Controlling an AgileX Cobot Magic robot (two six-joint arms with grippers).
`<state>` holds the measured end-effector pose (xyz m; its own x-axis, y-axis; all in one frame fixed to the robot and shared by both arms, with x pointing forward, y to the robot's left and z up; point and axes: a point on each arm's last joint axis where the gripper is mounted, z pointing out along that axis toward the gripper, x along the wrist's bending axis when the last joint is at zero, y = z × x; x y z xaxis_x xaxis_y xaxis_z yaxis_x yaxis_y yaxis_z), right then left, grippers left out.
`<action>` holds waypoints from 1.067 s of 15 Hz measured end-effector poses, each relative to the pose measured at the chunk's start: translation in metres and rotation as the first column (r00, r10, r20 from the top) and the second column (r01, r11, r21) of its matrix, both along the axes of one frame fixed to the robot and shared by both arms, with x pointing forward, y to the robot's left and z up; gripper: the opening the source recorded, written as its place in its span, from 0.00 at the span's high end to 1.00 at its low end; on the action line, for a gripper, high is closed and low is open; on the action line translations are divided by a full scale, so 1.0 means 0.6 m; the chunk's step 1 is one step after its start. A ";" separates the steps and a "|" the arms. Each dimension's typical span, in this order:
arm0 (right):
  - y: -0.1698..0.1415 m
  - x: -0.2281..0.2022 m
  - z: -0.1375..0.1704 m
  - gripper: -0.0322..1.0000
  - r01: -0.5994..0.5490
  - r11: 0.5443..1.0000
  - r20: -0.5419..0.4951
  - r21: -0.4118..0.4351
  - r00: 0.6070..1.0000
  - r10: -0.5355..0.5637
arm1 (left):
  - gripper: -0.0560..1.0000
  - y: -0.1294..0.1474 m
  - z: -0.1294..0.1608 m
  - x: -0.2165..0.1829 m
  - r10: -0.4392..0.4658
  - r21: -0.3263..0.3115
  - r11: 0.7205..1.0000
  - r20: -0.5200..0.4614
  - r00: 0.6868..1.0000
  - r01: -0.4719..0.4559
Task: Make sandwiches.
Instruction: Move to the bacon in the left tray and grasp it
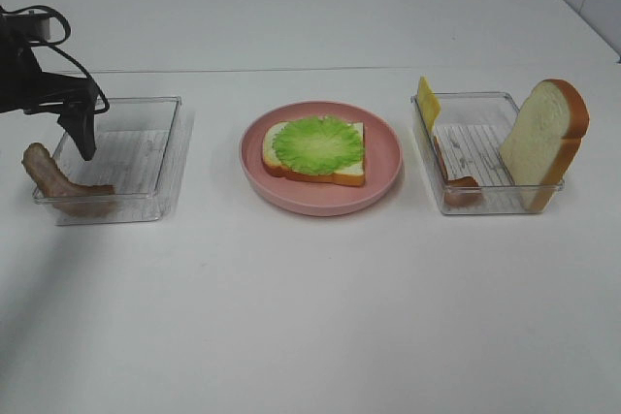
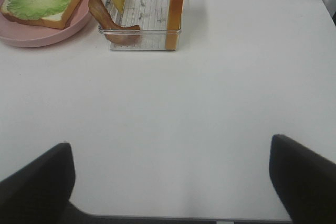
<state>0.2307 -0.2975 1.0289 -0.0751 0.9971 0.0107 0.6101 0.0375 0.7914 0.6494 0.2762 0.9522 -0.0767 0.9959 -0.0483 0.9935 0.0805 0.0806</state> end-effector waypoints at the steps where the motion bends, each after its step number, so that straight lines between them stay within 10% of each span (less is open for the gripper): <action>1: 0.000 0.000 0.000 0.03 0.000 1.000 0.000 0.000 1.000 0.000 | 0.02 0.000 -0.010 0.003 0.001 -0.001 1.000 -0.003 1.000 -0.001; 8: 0.000 0.000 0.000 0.03 0.000 1.000 0.000 0.000 1.000 0.000 | 0.11 -0.002 -0.043 0.009 0.007 -0.007 1.000 -0.031 1.000 -0.008; 16: 0.000 0.000 0.000 0.03 0.000 1.000 0.000 0.000 1.000 0.000 | 0.81 0.002 -0.044 0.009 0.026 0.005 1.000 -0.033 0.999 -0.026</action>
<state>0.2307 -0.2975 1.0289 -0.0751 0.9971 0.0107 0.6101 0.0375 0.7914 0.6550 0.2776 0.9259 -0.1044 0.9937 -0.0412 0.9931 0.1063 0.0485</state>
